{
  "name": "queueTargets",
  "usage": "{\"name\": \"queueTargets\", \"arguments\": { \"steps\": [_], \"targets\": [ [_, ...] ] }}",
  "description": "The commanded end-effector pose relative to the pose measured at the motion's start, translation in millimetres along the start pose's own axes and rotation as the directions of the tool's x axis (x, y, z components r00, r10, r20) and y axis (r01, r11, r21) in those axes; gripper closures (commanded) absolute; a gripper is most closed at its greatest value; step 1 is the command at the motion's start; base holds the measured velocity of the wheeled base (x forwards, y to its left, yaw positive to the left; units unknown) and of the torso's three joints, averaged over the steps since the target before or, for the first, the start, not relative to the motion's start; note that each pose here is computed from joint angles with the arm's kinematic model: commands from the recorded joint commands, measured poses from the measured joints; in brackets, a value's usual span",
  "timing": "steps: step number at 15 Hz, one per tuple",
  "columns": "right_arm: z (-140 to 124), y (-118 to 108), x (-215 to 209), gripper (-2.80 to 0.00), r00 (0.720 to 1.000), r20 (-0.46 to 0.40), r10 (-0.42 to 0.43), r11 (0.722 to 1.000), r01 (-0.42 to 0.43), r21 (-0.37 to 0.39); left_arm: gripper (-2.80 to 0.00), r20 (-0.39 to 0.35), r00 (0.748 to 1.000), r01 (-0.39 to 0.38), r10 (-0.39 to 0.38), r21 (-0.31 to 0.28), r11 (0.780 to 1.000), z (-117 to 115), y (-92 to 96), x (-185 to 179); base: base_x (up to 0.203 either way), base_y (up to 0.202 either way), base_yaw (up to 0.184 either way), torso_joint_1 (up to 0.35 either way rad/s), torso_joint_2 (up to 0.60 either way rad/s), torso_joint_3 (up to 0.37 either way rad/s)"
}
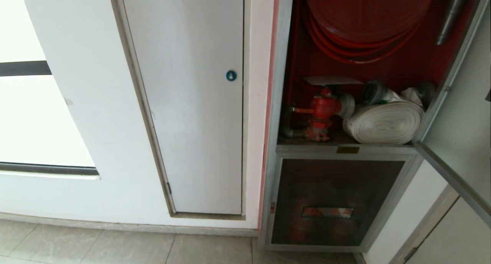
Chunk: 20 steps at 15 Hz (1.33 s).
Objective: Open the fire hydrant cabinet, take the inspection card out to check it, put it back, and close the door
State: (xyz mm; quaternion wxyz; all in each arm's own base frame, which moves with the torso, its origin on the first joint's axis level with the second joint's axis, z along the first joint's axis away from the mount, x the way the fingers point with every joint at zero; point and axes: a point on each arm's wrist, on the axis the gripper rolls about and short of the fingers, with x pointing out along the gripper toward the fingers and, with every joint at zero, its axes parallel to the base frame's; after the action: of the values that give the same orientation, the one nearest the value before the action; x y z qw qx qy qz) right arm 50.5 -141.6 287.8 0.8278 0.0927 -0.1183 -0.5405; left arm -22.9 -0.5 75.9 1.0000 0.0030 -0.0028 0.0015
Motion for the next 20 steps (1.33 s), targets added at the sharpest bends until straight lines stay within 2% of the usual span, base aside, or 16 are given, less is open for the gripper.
{"name": "queueTargets", "arguments": {
  "steps": [1, 8, 16, 18, 20],
  "targets": [
    [0, 3, 0, 0.0, 0.999, -0.013, 0.031, 1.0, -0.03, 0.003, 0.0, -0.002, 1.0, 0.0, 0.0, 0.0, 1.0, -1, 0.0, 0, 0.0, 0.0, 0.0, 0.0, 0.0, 0.0],
    [-2, 21, -23, 0.0, 0.987, -0.067, 0.149, 0.989, -0.149, 0.015, 0.0, -0.002, 1.0, 0.0, 0.0, 0.0, 1.0, -1, 0.0, 0, 0.0, 0.0, 0.0, 0.0, 0.0, 0.0],
    [-1, 36, -50, 0.0, 0.947, -0.093, 0.308, 0.952, -0.305, 0.036, 0.0, -0.002, 1.0, 0.0, 0.0, 0.0, 1.0, -1, 0.0, 0, 0.0, 0.0, 0.0, 0.0, 0.0, 0.0],
    [-4, 42, -55, 0.0, 0.922, -0.12, 0.368, 0.93, -0.365, 0.05, 0.0, -0.002, 1.0, 0.0, 0.0, 0.0, 1.0, -1, 0.0, 0, 0.0, 0.0, 0.0, 0.0, 0.0, 0.0],
    [-7, 50, -62, 0.0, 0.875, -0.145, 0.462, 0.887, -0.457, 0.072, 0.0, -0.002, 1.0, 0.0, 0.0, 0.0, 1.0, -1, 0.0, 0, 0.0, 0.0, 0.0, 0.0, 0.0, 0.0]
  ]
}}
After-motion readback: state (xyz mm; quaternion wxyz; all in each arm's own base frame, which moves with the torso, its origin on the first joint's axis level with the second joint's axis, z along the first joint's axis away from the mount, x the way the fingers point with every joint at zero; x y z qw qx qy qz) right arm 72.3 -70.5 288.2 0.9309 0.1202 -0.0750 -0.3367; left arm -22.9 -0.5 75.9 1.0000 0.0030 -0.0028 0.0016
